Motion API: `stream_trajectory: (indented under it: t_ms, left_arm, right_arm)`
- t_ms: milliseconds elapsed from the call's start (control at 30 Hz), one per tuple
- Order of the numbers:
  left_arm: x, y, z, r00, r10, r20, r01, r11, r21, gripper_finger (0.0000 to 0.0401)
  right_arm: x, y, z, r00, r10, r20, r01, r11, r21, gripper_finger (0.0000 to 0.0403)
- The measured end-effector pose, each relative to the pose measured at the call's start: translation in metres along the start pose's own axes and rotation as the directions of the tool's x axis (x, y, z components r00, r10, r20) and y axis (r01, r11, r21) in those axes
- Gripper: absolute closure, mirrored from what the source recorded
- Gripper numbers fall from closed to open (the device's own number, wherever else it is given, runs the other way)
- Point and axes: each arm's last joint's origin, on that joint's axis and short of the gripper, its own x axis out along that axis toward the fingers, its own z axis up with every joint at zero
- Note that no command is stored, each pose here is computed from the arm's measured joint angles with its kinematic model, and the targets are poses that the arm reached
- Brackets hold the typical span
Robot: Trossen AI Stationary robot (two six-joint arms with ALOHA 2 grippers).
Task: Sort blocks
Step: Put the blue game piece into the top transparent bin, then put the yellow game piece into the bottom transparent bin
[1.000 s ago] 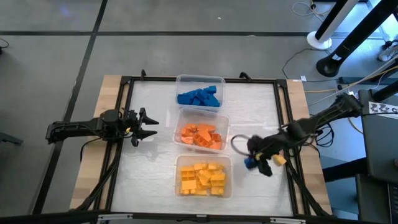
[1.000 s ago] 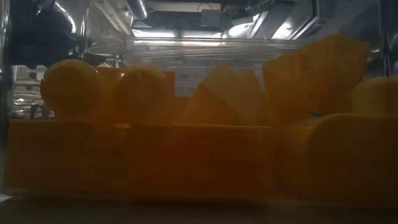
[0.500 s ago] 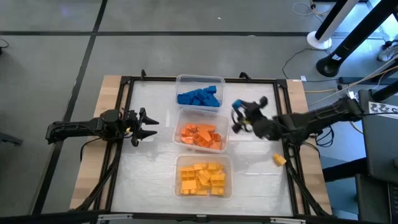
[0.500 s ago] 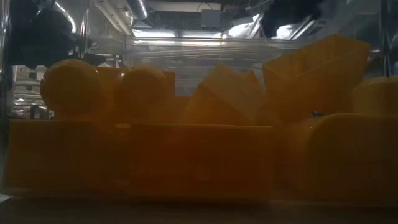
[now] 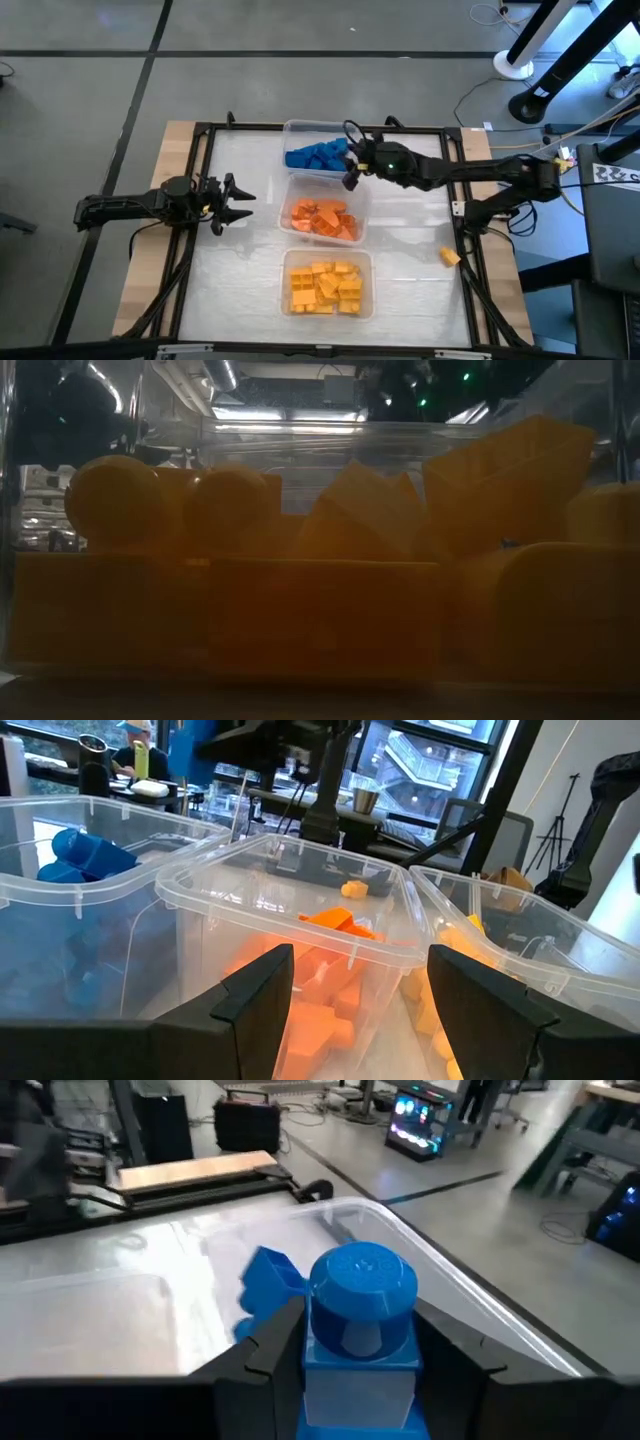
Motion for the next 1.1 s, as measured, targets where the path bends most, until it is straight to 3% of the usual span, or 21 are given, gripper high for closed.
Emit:
stream_trajectory:
  t_ms: [200,400,767,900,1000,1100]
  left_arm:
    - [0.000,0.000,0.000,1.000,0.000,0.000,0.000,1.000,0.000,0.0180]
    - [0.000,0.000,0.000,1.000,0.000,0.000,0.000,1.000,0.000,0.0180]
    - [0.000,0.000,0.000,1.000,0.000,0.000,0.000,1.000,0.000,0.0180]
    - [0.000,0.000,0.000,1.000,-0.001,0.000,0.001,1.000,0.000,0.0180]
    - [0.000,0.000,0.000,1.000,-0.001,0.000,0.001,1.000,0.000,0.0180]
    - [0.000,0.000,0.000,1.000,0.000,0.000,0.000,1.000,0.000,0.0180]
  right_arm:
    - [0.024,-0.014,-0.011,0.997,-0.079,-0.002,0.079,0.997,0.020,0.0253]
    - [0.034,-0.015,-0.015,0.997,-0.077,0.028,0.074,0.991,0.114,0.0248]
    - [0.033,-0.016,-0.014,0.994,-0.102,0.028,0.099,0.992,0.084,0.0150]
    - [0.018,-0.017,-0.005,1.000,0.016,0.018,-0.015,0.996,-0.086,0.0137]
    - [-0.005,-0.019,0.006,0.988,0.153,-0.007,-0.150,0.960,-0.235,0.0138]
    - [-0.037,-0.024,0.017,0.961,0.274,-0.038,-0.273,0.919,-0.285,0.0138]
